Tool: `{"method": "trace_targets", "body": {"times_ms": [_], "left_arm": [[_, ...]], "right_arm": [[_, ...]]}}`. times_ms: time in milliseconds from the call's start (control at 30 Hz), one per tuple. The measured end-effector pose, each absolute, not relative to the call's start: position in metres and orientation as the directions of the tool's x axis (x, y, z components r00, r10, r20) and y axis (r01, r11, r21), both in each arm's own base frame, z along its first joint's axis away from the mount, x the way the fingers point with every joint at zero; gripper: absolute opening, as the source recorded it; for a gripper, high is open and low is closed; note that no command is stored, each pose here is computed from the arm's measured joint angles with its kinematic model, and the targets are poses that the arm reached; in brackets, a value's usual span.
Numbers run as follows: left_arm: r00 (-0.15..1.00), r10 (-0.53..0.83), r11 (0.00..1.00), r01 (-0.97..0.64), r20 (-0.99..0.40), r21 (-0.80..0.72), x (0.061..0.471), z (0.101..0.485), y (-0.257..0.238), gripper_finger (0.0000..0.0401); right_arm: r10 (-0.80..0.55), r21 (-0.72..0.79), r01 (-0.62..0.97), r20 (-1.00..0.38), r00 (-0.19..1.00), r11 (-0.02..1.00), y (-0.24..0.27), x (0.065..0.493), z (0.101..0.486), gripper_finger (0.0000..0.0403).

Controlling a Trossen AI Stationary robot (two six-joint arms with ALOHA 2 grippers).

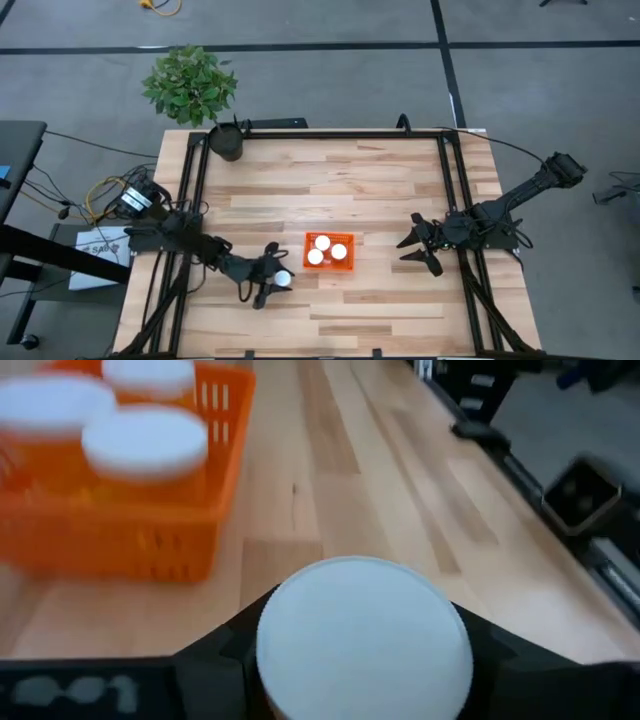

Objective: Pick and place pill bottles into a basket
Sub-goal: Put the orange pill bottle into the orange bin

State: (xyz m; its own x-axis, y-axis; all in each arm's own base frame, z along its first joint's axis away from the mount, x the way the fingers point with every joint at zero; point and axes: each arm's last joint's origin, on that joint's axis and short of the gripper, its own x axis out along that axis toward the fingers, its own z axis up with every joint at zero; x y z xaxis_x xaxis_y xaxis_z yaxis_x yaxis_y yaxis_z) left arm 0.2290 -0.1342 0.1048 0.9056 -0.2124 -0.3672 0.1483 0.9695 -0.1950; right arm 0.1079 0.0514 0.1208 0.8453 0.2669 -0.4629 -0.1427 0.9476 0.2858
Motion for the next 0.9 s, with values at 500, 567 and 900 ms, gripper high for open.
{"method": "trace_targets", "body": {"times_ms": [500, 567, 900], "left_arm": [[0.947, -0.187, 0.978, 0.153, -0.262, -0.144, 0.302, 0.153, -0.114, 0.0167], [0.952, -0.174, 0.981, 0.144, -0.254, -0.133, 0.313, 0.161, -0.108, 0.0169], [0.959, -0.101, 0.991, 0.072, -0.265, -0.114, 0.345, 0.179, -0.070, 0.0169]], "right_arm": [[0.267, 0.286, -0.143, -0.463, 0.845, 0.948, 0.051, 0.108, 0.121, 0.0171], [0.267, 0.286, -0.143, -0.463, 0.845, 0.948, 0.051, 0.108, 0.121, 0.0171], [0.267, 0.286, -0.143, -0.463, 0.845, 0.948, 0.051, 0.108, 0.121, 0.0171]]}}
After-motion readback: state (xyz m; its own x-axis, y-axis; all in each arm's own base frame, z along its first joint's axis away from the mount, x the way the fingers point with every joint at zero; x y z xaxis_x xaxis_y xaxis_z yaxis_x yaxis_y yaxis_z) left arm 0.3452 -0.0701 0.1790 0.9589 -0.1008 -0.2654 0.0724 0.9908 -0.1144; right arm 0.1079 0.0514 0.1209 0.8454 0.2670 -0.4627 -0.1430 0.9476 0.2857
